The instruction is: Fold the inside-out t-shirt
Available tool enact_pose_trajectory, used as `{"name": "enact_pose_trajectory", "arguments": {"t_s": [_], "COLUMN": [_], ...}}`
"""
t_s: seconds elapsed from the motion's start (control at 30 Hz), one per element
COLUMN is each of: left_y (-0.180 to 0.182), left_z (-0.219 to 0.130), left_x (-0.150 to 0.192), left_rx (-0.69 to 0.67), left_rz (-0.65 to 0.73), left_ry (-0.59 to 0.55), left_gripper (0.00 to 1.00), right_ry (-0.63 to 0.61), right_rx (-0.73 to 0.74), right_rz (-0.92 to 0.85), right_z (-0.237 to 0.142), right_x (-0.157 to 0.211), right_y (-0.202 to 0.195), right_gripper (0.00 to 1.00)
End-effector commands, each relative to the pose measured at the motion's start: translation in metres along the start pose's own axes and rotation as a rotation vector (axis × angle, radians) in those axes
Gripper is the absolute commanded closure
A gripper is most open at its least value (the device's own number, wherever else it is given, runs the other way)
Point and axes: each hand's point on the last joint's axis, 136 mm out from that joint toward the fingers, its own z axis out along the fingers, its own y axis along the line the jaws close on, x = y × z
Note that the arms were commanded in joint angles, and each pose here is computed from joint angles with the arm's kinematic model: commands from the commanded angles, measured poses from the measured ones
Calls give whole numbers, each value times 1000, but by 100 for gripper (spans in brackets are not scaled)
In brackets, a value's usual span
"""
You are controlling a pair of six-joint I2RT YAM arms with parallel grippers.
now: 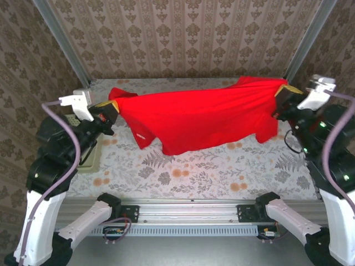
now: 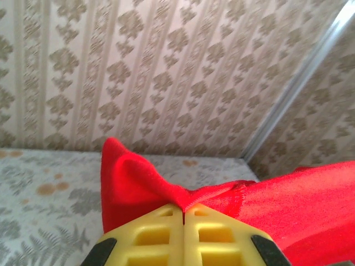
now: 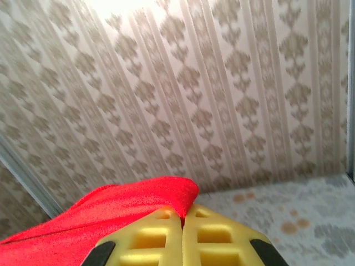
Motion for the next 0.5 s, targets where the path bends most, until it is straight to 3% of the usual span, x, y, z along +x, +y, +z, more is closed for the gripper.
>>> {"name": "enact_pose_trajectory", "arguments": {"t_s": [0.0, 0.13, 0.23, 0.33, 0.47], "left_y": [-31, -49, -41, -21, 24], "left_z": [-22, -31, -15, 19, 69], "left_x": [-29, -39, -31, -7, 39], "left_rx": [145, 237, 206, 133, -44], "left_rz": [28, 19, 12, 6, -5], "left_ry": [-98, -124, -102, -34, 84], "left_gripper": [100, 100, 100, 100, 100], "right_ry": [-90, -167, -188, -149, -27], "right_rx": [-81, -116, -31, 77, 145], "right_rz": [2, -2, -30, -84, -157], "right_z": [-32, -53, -43, -10, 60], "right_x": [-35, -67, -75, -66, -22], "right_y": [13, 20, 10, -1, -5], "right_gripper": [100, 100, 100, 100, 100]}}
